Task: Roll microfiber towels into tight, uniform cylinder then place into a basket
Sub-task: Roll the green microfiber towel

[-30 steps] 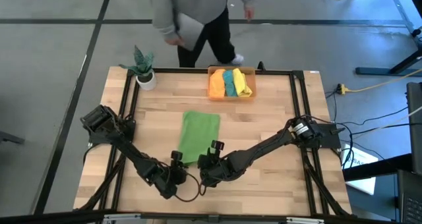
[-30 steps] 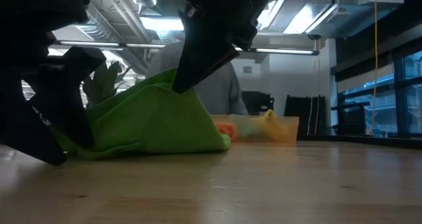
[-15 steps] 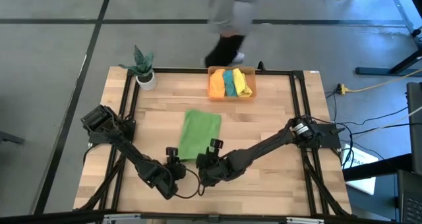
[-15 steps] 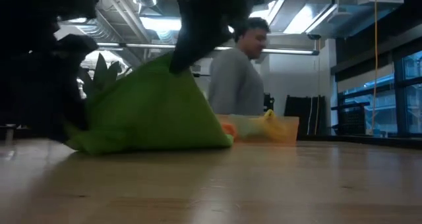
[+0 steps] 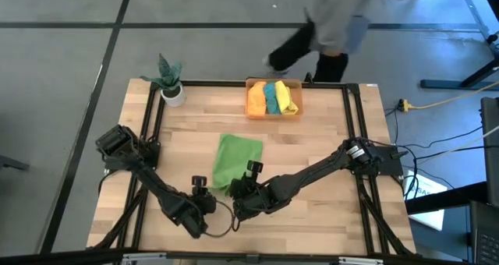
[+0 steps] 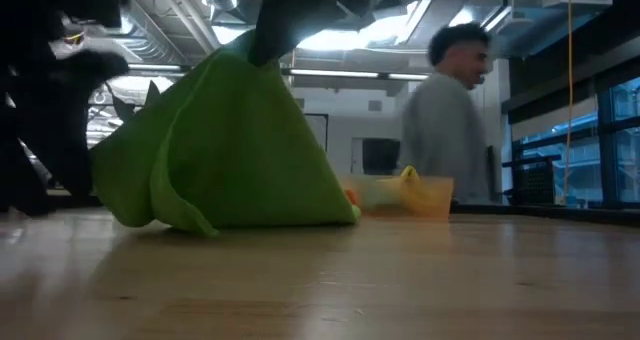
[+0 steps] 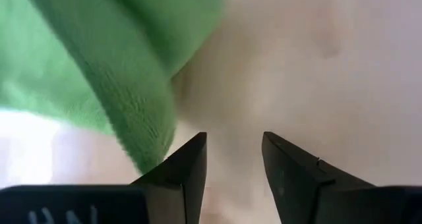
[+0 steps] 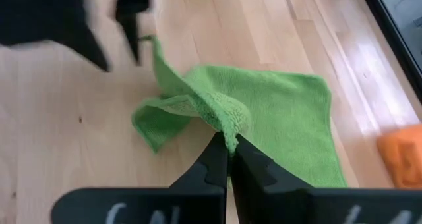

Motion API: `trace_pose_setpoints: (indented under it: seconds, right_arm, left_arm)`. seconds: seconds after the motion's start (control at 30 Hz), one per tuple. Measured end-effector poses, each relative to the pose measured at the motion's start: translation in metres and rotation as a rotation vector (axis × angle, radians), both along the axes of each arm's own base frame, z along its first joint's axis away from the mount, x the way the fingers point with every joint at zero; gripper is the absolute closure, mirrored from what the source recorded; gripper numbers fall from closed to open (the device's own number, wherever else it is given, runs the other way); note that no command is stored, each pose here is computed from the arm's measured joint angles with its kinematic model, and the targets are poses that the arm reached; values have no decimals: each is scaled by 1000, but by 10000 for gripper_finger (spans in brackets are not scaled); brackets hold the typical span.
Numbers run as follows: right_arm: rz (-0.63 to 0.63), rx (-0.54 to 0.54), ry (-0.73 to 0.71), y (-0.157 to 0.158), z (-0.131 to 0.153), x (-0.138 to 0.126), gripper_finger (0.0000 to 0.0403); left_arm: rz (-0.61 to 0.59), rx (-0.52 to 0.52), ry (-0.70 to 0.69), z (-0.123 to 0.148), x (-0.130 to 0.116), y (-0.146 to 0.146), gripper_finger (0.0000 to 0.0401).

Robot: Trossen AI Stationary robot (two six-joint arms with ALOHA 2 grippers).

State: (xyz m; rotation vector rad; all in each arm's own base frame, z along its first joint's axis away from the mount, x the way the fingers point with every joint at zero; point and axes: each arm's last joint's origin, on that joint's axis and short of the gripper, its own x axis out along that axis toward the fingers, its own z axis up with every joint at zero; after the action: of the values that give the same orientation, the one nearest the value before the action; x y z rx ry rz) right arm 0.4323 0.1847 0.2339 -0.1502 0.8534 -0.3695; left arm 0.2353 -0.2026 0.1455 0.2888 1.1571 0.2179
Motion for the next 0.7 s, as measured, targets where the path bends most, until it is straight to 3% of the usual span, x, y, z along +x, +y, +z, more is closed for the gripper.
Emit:
trace_pose_setpoints:
  seconds: [0.1,0.27,0.37,0.5,0.7]
  right_arm:
    - [-3,-2,9,0,-1,-1,395]
    - [-2,0,2,0,0,0,395]
    - [-1,-1,6,0,0,0,395]
    - [0,0,4,0,0,0,395]
    - [0,0,4,0,0,0,395]
  left_arm:
    - [-72,-15,-31,11,1,-15,263]
    - [-276,8,-195,15,6,-37,263]
    - [-352,62,-258,13,12,-38,263]
    - [-362,109,-300,7,24,-25,263]
    - [-259,135,-272,-1,43,9,263]
